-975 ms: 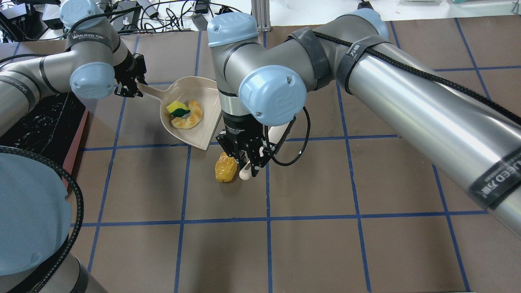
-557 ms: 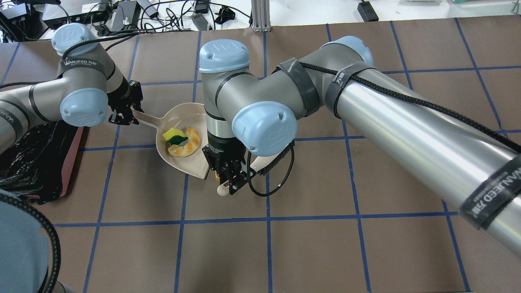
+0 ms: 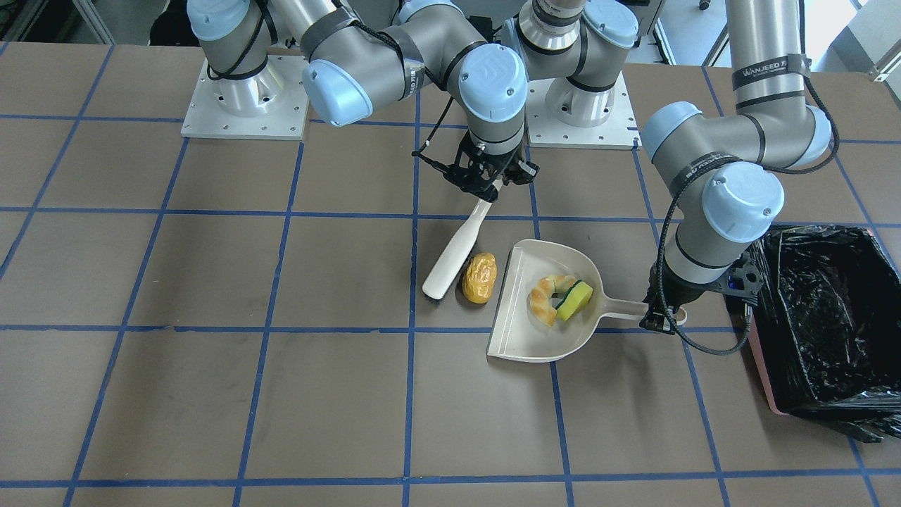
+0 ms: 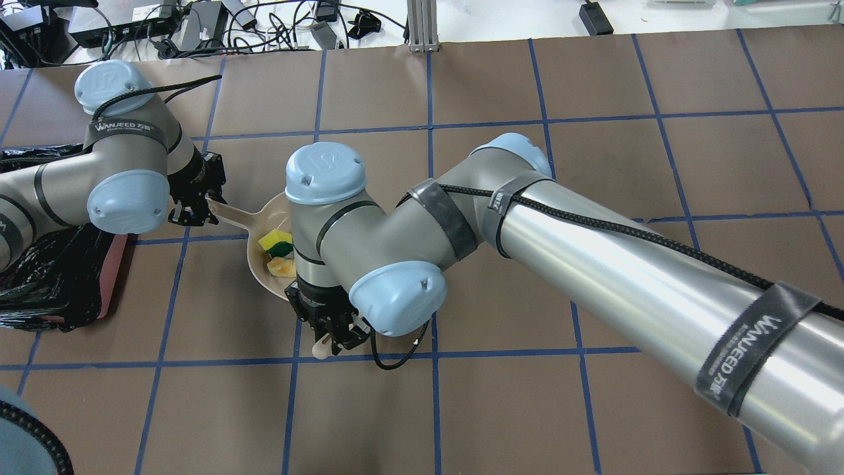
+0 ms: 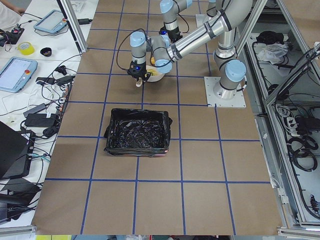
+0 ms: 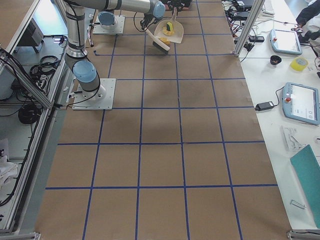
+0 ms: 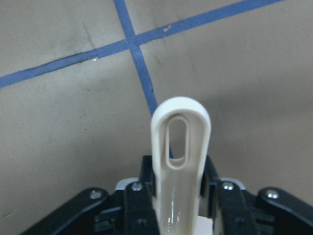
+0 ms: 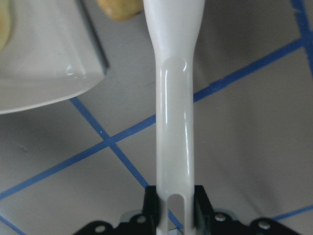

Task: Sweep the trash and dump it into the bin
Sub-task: 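Sweep the yellow potato into the dustpan with the right-held brush, then carry the dustpan to the black bin with left gripper while right gripper withdraws brush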

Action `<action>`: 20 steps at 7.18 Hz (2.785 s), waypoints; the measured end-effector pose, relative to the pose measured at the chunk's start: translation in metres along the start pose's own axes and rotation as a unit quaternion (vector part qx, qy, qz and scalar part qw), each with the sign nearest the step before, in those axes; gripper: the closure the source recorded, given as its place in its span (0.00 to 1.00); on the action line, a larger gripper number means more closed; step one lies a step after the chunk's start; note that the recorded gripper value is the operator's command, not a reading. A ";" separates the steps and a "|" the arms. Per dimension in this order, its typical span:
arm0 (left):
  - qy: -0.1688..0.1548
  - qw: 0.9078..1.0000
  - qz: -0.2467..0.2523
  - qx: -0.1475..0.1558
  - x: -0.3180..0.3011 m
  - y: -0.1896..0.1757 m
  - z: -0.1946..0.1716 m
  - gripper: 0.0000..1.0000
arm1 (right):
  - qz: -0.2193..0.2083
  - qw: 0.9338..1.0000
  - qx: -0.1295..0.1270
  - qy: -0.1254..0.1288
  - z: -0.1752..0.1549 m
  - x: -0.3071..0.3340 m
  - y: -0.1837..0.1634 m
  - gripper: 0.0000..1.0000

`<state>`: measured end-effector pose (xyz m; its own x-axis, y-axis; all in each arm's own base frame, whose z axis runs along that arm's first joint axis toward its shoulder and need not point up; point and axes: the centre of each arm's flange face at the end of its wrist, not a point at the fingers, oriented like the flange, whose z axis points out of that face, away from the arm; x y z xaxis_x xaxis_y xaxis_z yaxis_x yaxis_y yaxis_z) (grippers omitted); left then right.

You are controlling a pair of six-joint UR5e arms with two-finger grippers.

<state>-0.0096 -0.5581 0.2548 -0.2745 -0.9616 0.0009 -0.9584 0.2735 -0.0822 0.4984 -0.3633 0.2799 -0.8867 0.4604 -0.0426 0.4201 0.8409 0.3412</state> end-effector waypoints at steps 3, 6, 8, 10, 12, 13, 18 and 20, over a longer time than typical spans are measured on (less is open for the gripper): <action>0.003 1.000 -0.003 0.001 0.001 0.000 -0.001 1.00 | -0.197 0.979 0.032 -0.031 0.011 -0.028 0.016 1.00; 0.011 1.000 0.001 -0.014 0.004 0.004 -0.004 1.00 | -0.192 0.979 0.066 0.005 -0.015 -0.015 -0.017 1.00; 0.036 0.998 -0.001 -0.056 0.010 0.010 -0.008 1.00 | -0.189 0.979 0.070 0.032 -0.073 0.024 -0.059 1.00; 0.065 0.994 -0.008 -0.089 0.022 0.002 -0.032 1.00 | -0.184 0.978 0.084 0.045 -0.148 0.089 -0.145 1.00; 0.086 0.990 -0.044 -0.101 0.033 -0.061 -0.090 1.00 | -0.178 0.976 0.102 0.066 -0.192 0.172 -0.244 1.00; 0.093 0.988 -0.066 -0.108 0.030 -0.103 -0.124 1.00 | -0.170 0.978 0.101 0.070 -0.207 0.222 -0.288 1.00; 0.116 0.992 -0.024 -0.044 -0.051 -0.288 -0.167 1.00 | -0.186 0.974 0.090 0.095 -0.186 0.440 -0.400 1.00; 0.115 0.993 0.014 -0.004 -0.076 -0.339 -0.178 1.00 | -0.224 0.965 0.096 0.099 -0.166 0.455 -0.416 1.00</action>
<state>0.3219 -0.5734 0.4603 -0.3116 -0.9227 0.2270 -0.9502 0.3019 -0.0775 -0.1119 -0.5513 0.2746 -0.9991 -0.0086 0.0418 -0.0023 0.9888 0.1493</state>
